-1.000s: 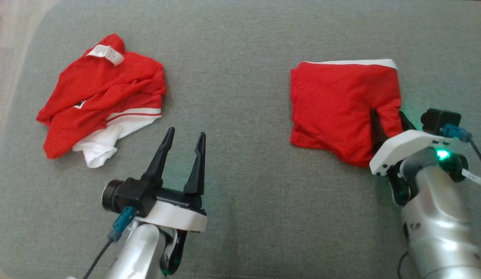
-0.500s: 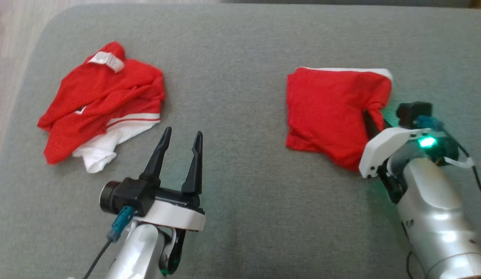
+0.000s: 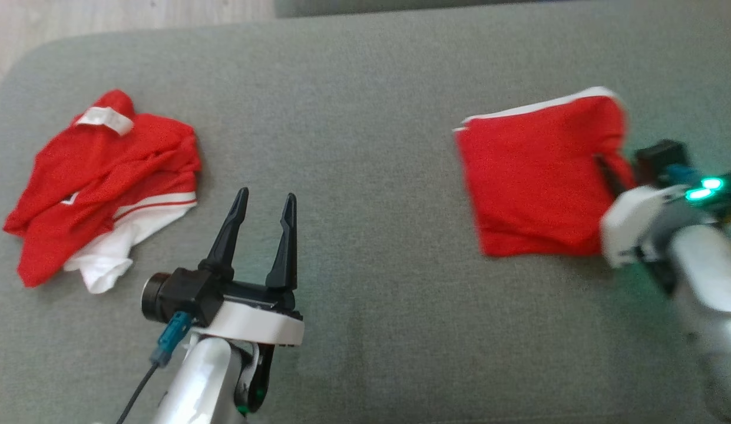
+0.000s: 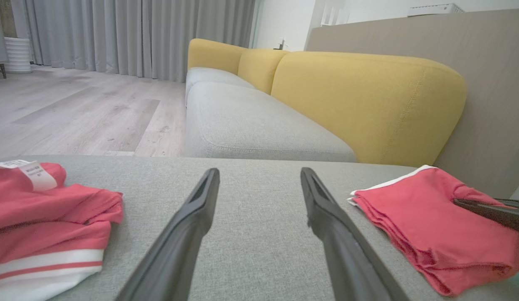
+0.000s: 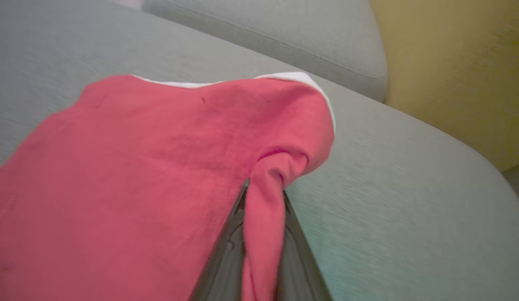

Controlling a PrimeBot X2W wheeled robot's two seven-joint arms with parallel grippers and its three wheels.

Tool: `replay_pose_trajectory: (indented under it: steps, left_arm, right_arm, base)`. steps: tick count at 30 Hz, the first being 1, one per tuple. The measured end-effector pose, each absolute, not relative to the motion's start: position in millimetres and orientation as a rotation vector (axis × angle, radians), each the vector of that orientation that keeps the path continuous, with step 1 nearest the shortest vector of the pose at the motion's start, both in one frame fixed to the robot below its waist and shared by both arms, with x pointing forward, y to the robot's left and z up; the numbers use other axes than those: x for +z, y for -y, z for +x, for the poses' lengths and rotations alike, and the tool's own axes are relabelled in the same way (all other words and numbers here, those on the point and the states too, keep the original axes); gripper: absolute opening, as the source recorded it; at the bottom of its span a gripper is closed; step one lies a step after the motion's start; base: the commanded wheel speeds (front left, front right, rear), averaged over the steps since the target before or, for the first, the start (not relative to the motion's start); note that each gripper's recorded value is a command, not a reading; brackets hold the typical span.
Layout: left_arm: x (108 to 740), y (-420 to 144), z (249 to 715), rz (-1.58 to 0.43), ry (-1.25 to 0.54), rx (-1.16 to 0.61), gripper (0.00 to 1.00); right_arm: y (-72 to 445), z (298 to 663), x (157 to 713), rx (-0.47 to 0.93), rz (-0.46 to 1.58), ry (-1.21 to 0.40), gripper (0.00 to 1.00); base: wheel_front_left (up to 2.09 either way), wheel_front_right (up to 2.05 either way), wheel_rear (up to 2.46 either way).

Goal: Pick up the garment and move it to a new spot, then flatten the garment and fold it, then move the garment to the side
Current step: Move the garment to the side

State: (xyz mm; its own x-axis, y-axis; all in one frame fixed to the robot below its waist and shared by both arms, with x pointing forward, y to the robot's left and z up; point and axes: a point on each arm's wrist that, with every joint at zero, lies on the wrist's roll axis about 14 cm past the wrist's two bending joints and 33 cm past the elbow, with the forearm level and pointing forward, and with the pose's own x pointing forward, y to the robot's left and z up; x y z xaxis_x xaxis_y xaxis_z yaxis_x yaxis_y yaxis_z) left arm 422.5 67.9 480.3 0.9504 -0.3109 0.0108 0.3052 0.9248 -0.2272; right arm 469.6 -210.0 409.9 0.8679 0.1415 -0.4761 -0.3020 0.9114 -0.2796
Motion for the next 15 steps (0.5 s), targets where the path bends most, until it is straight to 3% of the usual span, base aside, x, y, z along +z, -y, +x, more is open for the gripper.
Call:
replay_pose_trajectory:
  steps: [5,9,15]
  left_arm:
    - [468,-60,430,-0.238,-0.051,-0.34,1.0]
    - [458,-55,443,-0.24,-0.068,-0.352,1.0]
    - [445,-51,462,-0.239,-0.083,-0.368,1.0]
  right_arm:
    - [287,468,407,0.138,-0.49,-0.551,0.0]
    - [347,486,428,0.017,-0.557,-0.552,0.0]
    - [403,502,441,-0.131,-0.565,-0.567,0.0]
  base:
    - [0.0,0.0,0.0]
    - [0.0,0.0,0.0]
    - [0.0,0.0,0.0]
